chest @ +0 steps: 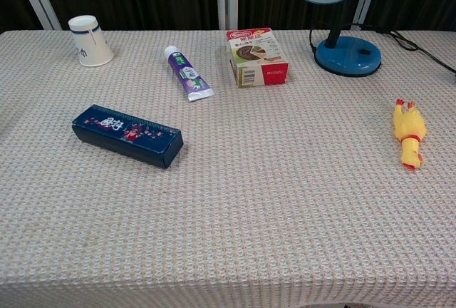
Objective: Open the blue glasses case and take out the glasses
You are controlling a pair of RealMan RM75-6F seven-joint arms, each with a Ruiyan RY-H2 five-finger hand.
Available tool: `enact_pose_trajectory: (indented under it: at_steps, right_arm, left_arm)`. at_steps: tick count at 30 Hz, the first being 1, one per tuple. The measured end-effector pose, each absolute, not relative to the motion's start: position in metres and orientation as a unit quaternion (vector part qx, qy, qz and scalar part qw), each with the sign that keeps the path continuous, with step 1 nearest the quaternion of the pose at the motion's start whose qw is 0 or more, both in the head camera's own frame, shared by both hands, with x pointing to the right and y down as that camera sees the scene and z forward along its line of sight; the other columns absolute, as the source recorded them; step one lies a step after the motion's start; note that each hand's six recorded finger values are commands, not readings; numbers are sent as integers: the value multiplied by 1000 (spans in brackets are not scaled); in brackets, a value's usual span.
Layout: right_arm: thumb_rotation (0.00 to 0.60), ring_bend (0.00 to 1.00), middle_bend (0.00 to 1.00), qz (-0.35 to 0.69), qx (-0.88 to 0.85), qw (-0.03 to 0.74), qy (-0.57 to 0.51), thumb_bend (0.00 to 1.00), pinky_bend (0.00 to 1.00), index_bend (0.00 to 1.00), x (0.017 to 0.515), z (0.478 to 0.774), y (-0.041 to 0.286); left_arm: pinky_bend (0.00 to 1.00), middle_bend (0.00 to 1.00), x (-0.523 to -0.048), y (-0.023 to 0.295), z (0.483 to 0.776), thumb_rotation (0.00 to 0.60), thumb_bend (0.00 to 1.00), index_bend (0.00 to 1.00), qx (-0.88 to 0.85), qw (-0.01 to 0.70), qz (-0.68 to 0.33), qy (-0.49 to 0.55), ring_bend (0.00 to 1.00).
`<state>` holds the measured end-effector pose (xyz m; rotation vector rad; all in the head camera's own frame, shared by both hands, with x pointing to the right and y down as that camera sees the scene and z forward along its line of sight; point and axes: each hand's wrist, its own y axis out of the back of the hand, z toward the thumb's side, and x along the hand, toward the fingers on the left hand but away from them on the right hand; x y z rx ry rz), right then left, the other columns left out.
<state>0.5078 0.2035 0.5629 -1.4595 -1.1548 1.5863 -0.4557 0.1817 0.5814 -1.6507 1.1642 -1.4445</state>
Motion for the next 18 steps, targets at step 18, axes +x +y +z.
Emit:
enact_pose_trajectory:
  at_steps: [18]
  right_arm:
    - [600,0,0,596,-562,344,-458,209,0,0,509,546,204]
  left_arm:
    - [21,27,-404,187,587,600,256,59,-702,321,-500,393,0]
